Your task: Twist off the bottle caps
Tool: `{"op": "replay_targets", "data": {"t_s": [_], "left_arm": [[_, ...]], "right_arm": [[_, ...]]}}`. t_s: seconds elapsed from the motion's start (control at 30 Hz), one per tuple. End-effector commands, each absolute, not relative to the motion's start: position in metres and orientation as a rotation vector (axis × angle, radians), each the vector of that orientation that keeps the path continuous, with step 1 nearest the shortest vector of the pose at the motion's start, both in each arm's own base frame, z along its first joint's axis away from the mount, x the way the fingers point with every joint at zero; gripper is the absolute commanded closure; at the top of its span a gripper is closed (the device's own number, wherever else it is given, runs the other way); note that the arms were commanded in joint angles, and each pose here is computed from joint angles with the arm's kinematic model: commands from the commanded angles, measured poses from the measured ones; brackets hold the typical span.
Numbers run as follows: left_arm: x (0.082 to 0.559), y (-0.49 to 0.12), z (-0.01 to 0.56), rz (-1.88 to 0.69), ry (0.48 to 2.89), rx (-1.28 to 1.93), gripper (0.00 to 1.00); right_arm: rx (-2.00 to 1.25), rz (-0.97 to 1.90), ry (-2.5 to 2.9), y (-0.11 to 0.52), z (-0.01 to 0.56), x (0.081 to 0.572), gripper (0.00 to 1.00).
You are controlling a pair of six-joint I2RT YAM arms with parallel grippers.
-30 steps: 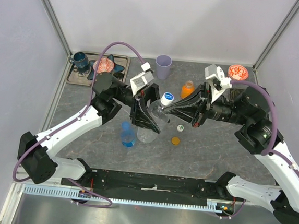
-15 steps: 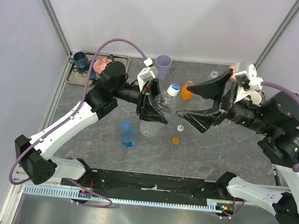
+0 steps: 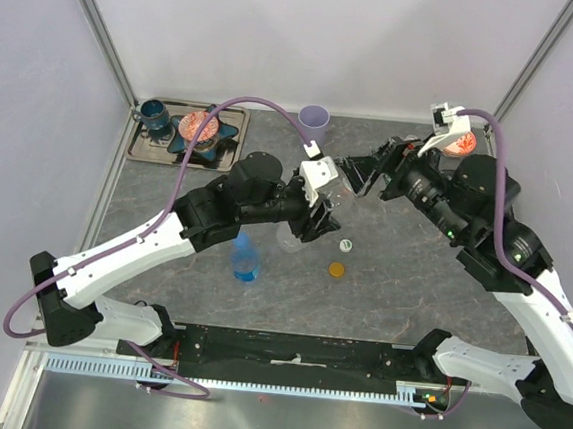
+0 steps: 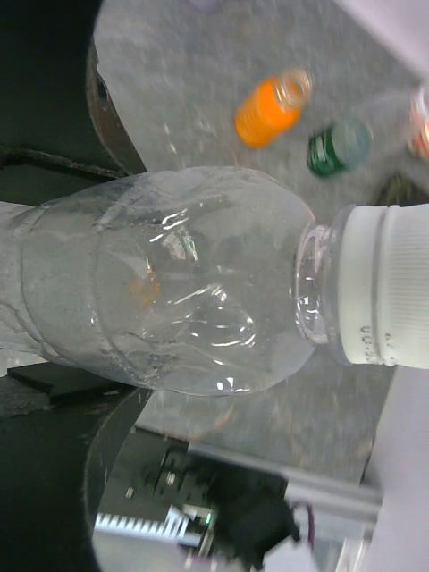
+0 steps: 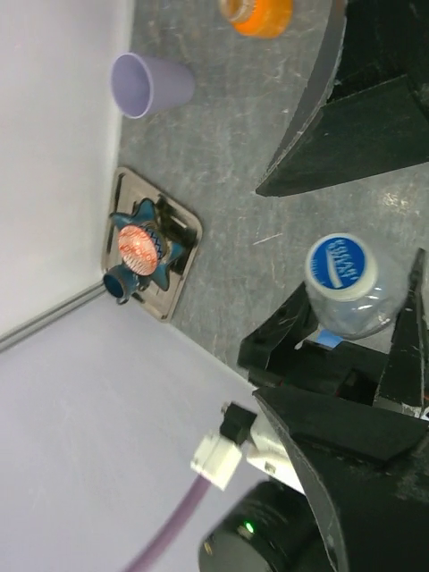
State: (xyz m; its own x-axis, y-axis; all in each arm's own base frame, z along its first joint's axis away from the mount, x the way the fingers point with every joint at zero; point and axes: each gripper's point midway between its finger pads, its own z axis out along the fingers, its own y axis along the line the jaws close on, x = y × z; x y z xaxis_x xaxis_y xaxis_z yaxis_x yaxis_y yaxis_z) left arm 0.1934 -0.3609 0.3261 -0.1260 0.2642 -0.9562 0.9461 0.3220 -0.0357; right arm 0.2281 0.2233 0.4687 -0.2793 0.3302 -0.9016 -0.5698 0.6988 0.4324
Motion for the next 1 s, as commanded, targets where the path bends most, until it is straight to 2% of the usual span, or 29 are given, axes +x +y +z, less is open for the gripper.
{"op": "replay_targets", "data": {"t_s": [0.0, 0.27, 0.37, 0.5, 0.77, 0.87, 0.97], "left_arm": [[0.233, -0.341, 0.349, -0.581, 1.563, 0.948, 0.57], [0.236, -0.342, 0.346, -0.555, 1.565, 0.927, 0.57], [0.235, -0.342, 0.346, -0.555, 1.564, 0.929, 0.57], [0.235, -0.341, 0.346, -0.553, 1.561, 0.931, 0.57], [0.233, -0.342, 0.345, -0.562, 1.559, 0.930, 0.57], [0.233, -0.341, 0.345, -0.562, 1.558, 0.928, 0.57], [0.233, -0.341, 0.348, -0.564, 1.553, 0.922, 0.57]], "right_arm": [[-0.029, 0.857, 1.663, 0.217, 0.463, 0.245, 0.10], [-0.043, 0.876, 1.709, 0.233, 0.444, 0.253, 0.22], [-0.047, 0.875, 1.714, 0.236, 0.439, 0.255, 0.30], [-0.050, 0.877, 1.715, 0.236, 0.437, 0.255, 0.46], [-0.049, 0.872, 1.729, 0.237, 0.429, 0.256, 0.59], [-0.054, 0.880, 1.734, 0.238, 0.427, 0.254, 0.67], [-0.071, 0.894, 1.746, 0.241, 0.422, 0.252, 0.79]]}}
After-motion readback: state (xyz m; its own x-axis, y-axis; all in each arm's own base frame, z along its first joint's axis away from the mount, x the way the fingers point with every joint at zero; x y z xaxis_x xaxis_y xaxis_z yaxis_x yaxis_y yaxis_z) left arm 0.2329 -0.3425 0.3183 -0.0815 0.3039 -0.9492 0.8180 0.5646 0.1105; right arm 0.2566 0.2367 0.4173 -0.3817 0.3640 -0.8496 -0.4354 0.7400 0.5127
